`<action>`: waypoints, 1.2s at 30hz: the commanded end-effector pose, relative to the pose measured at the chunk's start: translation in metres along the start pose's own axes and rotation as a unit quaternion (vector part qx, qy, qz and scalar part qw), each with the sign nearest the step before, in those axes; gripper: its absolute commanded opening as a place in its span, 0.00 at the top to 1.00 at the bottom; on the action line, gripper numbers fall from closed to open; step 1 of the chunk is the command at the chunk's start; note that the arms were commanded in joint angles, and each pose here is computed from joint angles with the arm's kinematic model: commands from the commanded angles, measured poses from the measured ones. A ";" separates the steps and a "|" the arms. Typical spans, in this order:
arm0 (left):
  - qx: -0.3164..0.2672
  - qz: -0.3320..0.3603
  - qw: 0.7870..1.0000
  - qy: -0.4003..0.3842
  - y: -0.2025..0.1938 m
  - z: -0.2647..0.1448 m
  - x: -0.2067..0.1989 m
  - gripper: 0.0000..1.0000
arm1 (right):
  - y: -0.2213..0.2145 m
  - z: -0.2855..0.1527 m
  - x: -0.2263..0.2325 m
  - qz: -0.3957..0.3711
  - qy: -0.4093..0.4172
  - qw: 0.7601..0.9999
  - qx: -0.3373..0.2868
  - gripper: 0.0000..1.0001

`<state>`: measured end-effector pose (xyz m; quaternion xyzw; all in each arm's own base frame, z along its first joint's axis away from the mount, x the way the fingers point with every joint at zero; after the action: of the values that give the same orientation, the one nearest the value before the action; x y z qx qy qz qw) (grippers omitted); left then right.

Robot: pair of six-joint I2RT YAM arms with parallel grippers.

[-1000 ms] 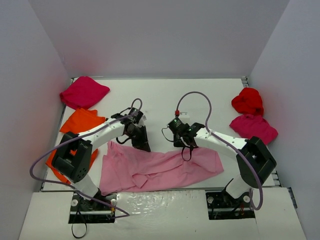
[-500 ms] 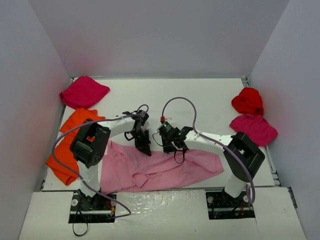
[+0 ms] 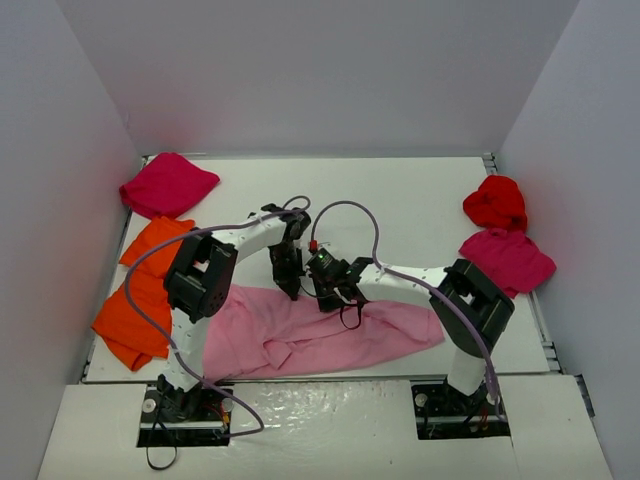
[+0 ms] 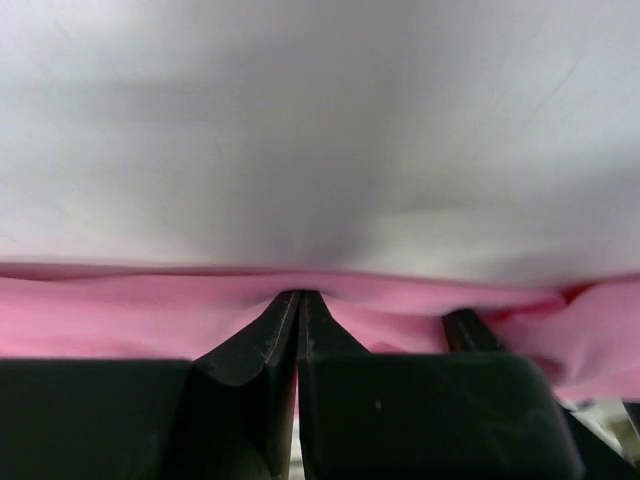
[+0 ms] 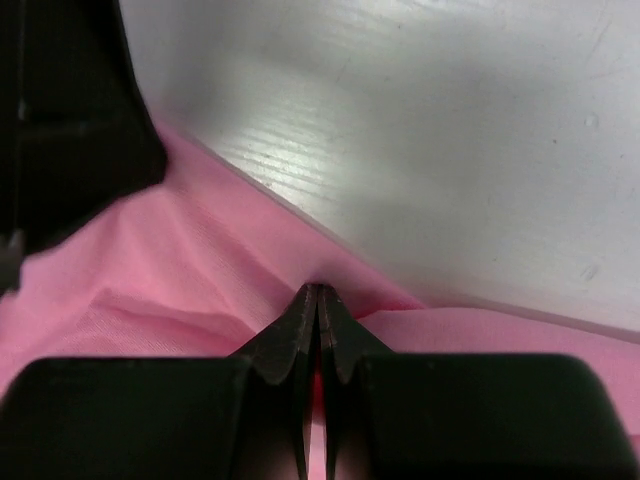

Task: Fold and stack the t-shirts
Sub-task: Fold the tshirt

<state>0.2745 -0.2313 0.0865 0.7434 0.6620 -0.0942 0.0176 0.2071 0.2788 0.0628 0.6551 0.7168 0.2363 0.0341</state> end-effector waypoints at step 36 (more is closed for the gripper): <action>-0.276 -0.049 0.960 -0.011 -0.065 -0.130 0.059 0.97 | 0.155 0.082 -0.108 0.065 -0.157 0.980 -0.107 1.00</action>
<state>0.2271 -0.1310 0.2529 0.6789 0.6679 0.1604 0.2596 0.4152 0.2399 0.0572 0.7126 0.6038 0.3118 0.1746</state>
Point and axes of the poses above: each gripper's point midway between its finger pads, its own z axis out along the fingers, its own x axis along the line the jaws close on, y = z × x, the point moved 6 cm from there along -z, back along the fingers, and after that the axes turned 11 degrees about z, right-handed, at the moved point
